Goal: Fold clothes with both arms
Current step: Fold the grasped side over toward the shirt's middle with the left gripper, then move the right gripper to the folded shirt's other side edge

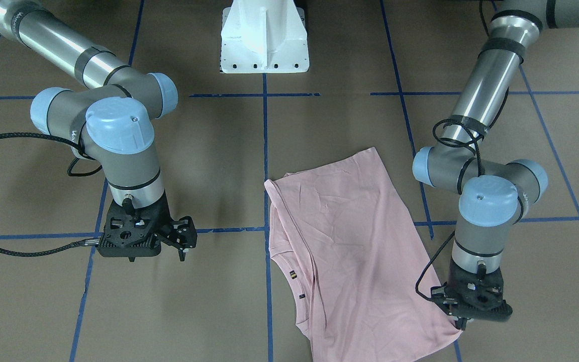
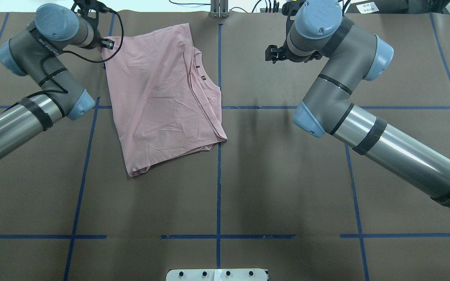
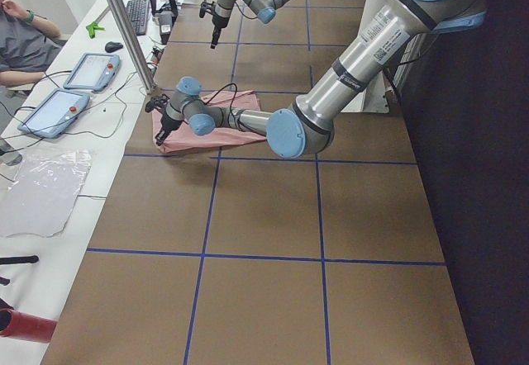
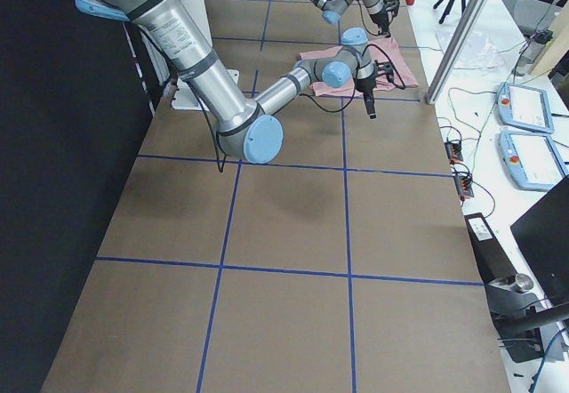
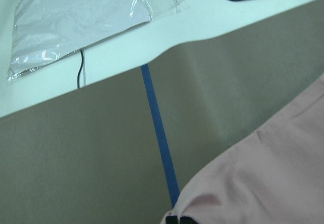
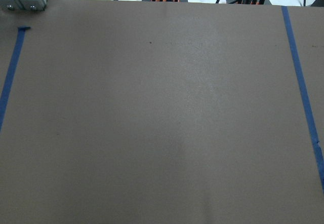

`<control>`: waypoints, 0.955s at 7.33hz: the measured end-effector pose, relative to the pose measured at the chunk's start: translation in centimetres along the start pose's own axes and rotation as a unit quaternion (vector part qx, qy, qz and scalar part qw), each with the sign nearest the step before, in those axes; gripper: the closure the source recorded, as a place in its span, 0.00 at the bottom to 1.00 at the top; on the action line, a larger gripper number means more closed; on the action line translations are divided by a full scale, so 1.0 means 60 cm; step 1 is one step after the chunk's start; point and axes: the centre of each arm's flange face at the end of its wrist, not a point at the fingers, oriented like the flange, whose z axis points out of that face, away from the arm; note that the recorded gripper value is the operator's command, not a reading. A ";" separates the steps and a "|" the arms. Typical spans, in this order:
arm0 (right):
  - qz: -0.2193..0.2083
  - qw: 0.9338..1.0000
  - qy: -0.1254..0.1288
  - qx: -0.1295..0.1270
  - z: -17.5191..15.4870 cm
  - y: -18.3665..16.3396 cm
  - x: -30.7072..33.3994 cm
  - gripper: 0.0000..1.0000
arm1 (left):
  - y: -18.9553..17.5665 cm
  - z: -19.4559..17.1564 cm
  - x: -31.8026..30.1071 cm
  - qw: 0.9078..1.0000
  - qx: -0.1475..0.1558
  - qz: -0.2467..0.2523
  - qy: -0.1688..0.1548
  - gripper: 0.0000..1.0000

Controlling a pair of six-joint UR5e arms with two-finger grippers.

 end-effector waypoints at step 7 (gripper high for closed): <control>0.069 0.997 -0.036 -0.002 -0.027 0.120 -0.250 0.26 | 0.020 -0.075 -0.039 0.996 0.020 0.012 0.085 0.00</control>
